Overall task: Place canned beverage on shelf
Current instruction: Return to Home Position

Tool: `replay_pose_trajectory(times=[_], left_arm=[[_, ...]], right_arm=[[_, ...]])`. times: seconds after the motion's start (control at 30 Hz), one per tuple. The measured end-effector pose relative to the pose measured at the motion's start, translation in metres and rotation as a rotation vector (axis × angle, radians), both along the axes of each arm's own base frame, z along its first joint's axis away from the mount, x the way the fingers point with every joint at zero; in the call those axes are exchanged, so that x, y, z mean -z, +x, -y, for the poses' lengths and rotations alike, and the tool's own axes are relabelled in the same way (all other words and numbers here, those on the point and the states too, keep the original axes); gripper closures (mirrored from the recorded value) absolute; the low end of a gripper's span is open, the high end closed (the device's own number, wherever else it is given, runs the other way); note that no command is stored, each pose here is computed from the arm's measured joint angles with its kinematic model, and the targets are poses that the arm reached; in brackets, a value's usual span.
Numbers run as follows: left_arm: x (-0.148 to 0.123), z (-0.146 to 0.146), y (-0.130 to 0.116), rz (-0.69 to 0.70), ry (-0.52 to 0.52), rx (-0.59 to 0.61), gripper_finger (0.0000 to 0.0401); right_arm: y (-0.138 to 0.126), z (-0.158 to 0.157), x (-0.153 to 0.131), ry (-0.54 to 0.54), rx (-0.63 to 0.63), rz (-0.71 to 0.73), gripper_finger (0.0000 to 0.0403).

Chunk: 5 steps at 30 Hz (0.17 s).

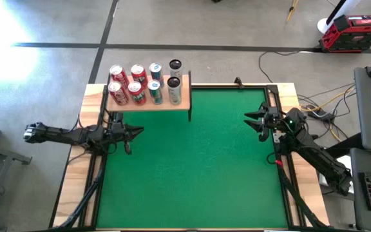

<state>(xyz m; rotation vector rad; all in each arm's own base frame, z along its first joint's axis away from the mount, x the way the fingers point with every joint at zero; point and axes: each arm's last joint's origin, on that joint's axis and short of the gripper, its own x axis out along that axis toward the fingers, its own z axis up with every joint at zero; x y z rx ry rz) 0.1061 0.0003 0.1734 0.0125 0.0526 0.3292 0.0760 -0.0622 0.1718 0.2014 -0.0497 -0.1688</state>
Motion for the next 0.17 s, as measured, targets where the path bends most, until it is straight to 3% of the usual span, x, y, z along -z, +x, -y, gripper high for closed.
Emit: replay_pose_trajectory(times=[0.17], left_arm=[[0.0, 0.0, 0.0, 0.0, 0.0, 0.0, 0.0388]], right_arm=[[0.0, 0.0, 0.0001, 0.0, 0.0, 0.0, 0.0241]])
